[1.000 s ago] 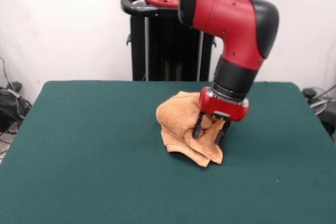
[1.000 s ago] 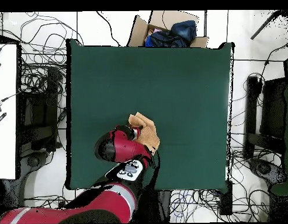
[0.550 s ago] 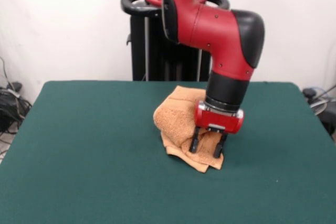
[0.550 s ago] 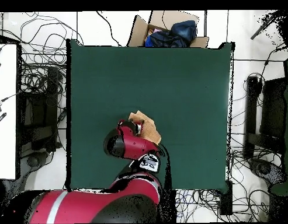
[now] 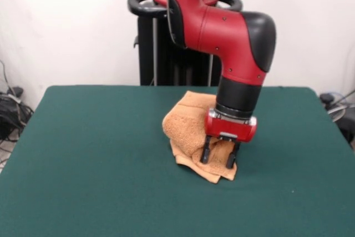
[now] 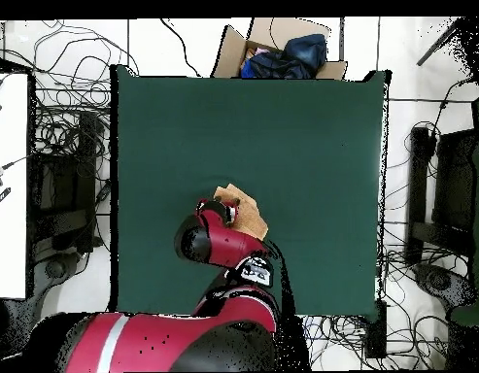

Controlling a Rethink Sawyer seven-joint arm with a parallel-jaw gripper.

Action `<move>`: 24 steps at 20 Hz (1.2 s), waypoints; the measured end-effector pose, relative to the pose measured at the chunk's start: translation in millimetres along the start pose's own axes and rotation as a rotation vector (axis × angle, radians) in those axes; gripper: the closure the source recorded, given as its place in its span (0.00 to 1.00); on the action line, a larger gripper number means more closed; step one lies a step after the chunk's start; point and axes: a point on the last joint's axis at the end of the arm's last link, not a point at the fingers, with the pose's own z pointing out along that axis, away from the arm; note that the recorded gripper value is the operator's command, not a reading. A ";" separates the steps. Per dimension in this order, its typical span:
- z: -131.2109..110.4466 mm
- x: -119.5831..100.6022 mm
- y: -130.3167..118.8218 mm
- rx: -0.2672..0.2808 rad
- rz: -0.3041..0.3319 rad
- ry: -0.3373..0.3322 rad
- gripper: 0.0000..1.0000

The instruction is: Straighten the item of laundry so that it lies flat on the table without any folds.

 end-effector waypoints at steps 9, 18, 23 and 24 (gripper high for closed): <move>2.6 -10.5 1.7 -0.080 0.035 -0.044 0.00; -1.7 -21.6 10.9 -0.142 0.081 -0.059 0.00; -3.6 -25.9 26.9 -0.177 0.086 -0.068 0.00; -3.9 -26.2 28.9 -0.181 0.085 -0.069 0.00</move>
